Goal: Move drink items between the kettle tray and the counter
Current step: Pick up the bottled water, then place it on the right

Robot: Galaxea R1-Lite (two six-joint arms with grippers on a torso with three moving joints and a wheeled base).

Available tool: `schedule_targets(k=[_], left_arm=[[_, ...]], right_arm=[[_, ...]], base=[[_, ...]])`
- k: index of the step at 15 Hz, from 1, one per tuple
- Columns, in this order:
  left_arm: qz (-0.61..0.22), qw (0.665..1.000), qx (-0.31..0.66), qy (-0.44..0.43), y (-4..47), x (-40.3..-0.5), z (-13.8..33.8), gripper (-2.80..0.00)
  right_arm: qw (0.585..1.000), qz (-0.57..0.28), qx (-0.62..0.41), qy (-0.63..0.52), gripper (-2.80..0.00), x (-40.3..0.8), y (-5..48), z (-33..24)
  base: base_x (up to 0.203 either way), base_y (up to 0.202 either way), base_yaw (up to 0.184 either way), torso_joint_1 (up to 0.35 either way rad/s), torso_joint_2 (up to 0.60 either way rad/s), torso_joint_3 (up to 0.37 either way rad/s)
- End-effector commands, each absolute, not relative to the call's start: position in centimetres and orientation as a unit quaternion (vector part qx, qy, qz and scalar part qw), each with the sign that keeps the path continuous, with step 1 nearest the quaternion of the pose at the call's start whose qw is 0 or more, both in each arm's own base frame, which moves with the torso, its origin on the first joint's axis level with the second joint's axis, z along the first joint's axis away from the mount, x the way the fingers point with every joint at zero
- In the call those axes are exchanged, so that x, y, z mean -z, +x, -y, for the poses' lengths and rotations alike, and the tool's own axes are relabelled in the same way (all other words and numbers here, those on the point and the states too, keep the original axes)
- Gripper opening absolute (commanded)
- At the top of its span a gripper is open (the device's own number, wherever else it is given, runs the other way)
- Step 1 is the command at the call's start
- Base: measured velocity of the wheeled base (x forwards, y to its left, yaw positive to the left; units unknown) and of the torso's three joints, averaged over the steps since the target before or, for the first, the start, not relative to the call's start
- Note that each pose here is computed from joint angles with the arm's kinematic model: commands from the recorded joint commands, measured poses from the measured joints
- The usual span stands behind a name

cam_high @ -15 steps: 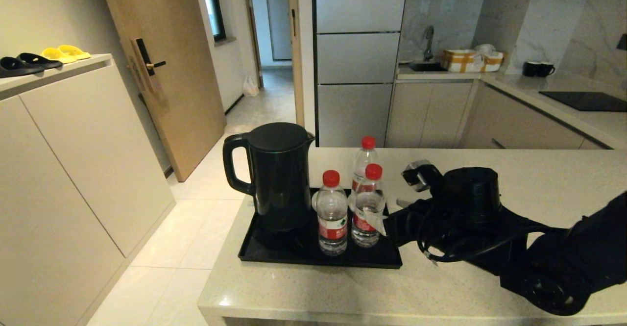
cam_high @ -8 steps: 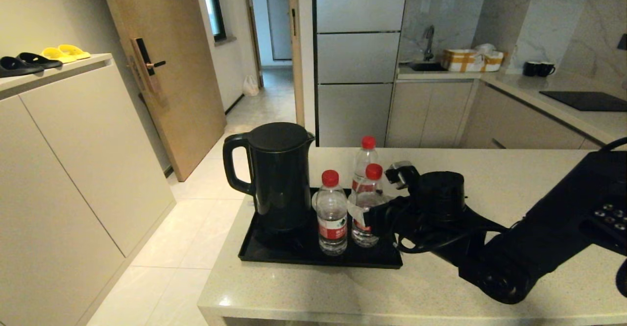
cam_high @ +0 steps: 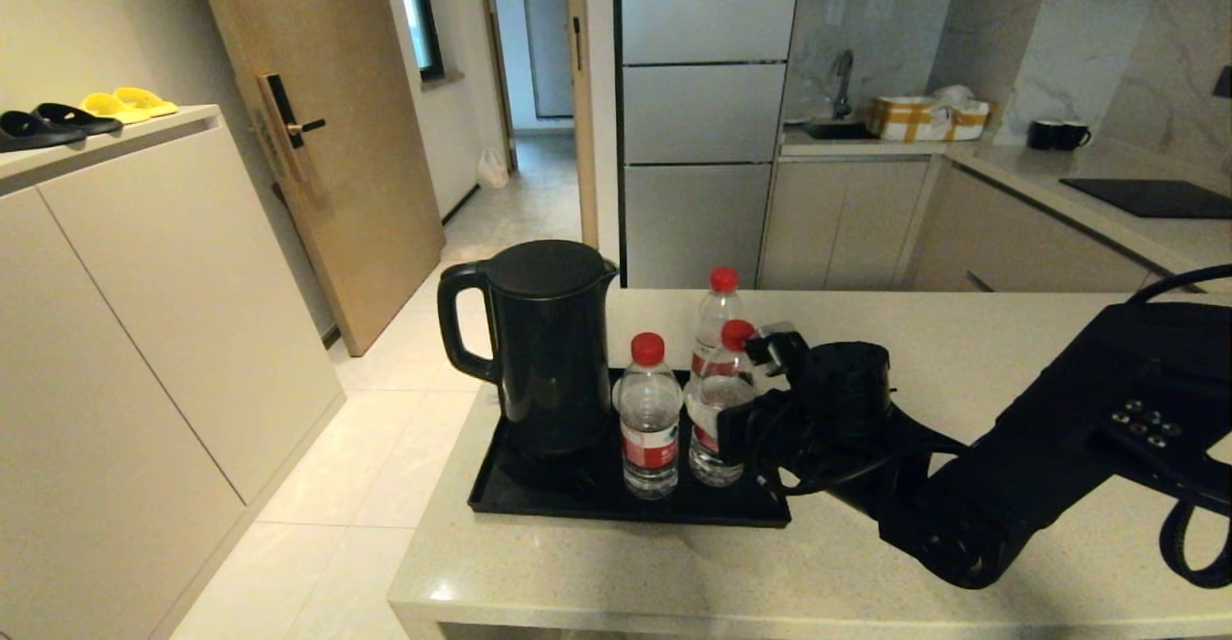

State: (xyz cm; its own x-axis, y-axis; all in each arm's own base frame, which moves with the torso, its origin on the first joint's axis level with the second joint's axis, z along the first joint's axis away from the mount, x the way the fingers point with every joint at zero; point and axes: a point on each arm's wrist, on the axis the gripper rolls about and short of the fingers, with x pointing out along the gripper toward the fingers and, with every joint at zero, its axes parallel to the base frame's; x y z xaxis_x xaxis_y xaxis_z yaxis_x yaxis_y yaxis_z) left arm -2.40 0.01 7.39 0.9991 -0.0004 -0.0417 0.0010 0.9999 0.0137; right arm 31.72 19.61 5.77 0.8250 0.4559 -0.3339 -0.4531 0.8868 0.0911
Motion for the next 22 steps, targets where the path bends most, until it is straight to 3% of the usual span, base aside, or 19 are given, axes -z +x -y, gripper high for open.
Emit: schedule_targets(k=[1, 3, 6, 9, 15, 22], left_arm=[[-0.022, 1.0, 0.0, 0.007, -2.4, -7.4, 0.0, -2.8], [-0.021, 1.0, 0.0, 0.007, -2.4, -7.4, 0.0, -2.8], [-0.021, 1.0, 0.0, 0.007, -2.4, -7.4, 0.0, -2.8], [-0.021, 1.0, 0.0, 0.007, -2.4, -7.4, 0.0, -2.8], [-0.021, 1.0, 0.0, 0.007, -2.4, -7.4, 0.0, -2.8], [-0.021, 1.0, 0.0, 0.007, -2.4, -7.4, 0.0, -2.8]], right_arm=[[0.958, -0.162, -0.237, 0.009, -2.8, -6.8, 31.5, -19.3], [0.963, -0.146, -0.226, 0.014, -2.8, -8.7, 31.4, -18.2], [0.98, -0.11, -0.166, 0.027, -2.8, -15.3, 30.6, -13.7], [0.992, -0.123, -0.027, 0.031, -2.8, -19.0, 30.4, -6.8], [0.982, -0.165, 0.088, 0.028, -2.8, -14.1, 35.8, -1.9], [0.966, -0.259, -0.023, 0.004, -2.8, -9.9, 33.2, -7.5]], base=[[0.0, 0.0, 0.0, 0.0, 0.0, 0.0], [0.0, 0.0, 0.0, 0.0, 0.0, 0.0], [0.0, 0.0, 0.0, 0.0, 0.0, 0.0], [0.0, 0.0, 0.0, 0.0, 0.0, 0.0], [0.0, 0.0, 0.0, 0.0, 0.0, 0.0], [0.0, 0.0, 0.0, 0.0, 0.0, 0.0]])
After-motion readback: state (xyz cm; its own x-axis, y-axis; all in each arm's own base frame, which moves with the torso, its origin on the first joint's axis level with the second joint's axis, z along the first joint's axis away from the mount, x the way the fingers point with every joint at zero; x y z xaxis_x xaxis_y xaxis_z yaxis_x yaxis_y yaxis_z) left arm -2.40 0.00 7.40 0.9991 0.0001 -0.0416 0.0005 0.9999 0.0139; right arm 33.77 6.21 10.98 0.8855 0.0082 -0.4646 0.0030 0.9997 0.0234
